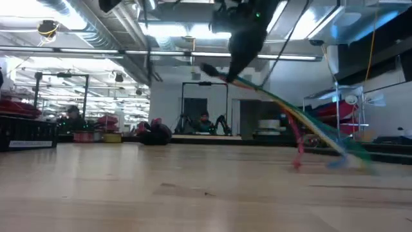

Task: Ziptie cables
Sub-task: Wrap the black zip tie loop on the cables

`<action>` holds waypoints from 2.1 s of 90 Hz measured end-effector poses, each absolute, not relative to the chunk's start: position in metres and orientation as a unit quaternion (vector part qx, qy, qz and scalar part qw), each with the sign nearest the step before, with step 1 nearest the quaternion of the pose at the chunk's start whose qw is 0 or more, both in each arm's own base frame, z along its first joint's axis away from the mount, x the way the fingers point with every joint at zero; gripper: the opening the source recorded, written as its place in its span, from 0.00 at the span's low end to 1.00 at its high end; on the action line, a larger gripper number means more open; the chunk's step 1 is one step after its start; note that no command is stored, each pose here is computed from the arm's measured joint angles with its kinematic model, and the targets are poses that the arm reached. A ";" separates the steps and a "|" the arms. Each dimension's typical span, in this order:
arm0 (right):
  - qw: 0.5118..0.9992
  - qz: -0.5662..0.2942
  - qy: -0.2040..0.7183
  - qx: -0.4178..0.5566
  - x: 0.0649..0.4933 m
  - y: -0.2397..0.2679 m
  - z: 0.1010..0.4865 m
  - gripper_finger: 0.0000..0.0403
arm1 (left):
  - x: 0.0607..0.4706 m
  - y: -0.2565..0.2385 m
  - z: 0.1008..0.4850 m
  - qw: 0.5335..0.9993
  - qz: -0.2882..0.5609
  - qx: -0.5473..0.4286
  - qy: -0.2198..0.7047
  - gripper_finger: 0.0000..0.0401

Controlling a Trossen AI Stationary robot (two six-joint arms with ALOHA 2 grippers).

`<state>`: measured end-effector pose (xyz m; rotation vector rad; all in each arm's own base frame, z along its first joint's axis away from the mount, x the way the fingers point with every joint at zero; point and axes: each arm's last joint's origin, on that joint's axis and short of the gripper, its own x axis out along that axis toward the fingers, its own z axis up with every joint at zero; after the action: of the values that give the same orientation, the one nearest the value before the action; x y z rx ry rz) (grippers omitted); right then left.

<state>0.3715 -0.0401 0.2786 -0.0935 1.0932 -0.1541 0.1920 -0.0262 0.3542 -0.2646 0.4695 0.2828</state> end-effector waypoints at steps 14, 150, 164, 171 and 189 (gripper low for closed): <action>0.879 -0.081 0.467 -0.044 0.378 -0.041 0.289 0.01 | 0.201 -0.028 0.352 0.964 0.129 -0.121 0.200 0.00; 0.907 -0.029 0.419 -0.007 0.413 -0.037 0.260 0.01 | 0.219 -0.011 0.350 0.970 0.176 -0.046 0.161 0.00; 0.907 -0.020 0.420 -0.004 0.418 -0.033 0.252 0.01 | 0.230 -0.010 0.326 0.967 0.174 -0.038 0.181 0.00; 0.906 -0.019 0.423 -0.003 0.420 -0.032 0.248 0.03 | 0.234 -0.011 0.319 0.971 0.160 -0.038 0.174 0.00; 0.898 -0.035 0.438 0.017 0.424 -0.028 0.237 0.15 | 0.234 -0.012 0.296 0.969 0.157 -0.054 0.183 0.00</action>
<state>0.4235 -0.0281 0.2367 0.0358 0.9068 -0.0718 0.2341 -0.0119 0.2963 -0.1086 0.3705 0.3163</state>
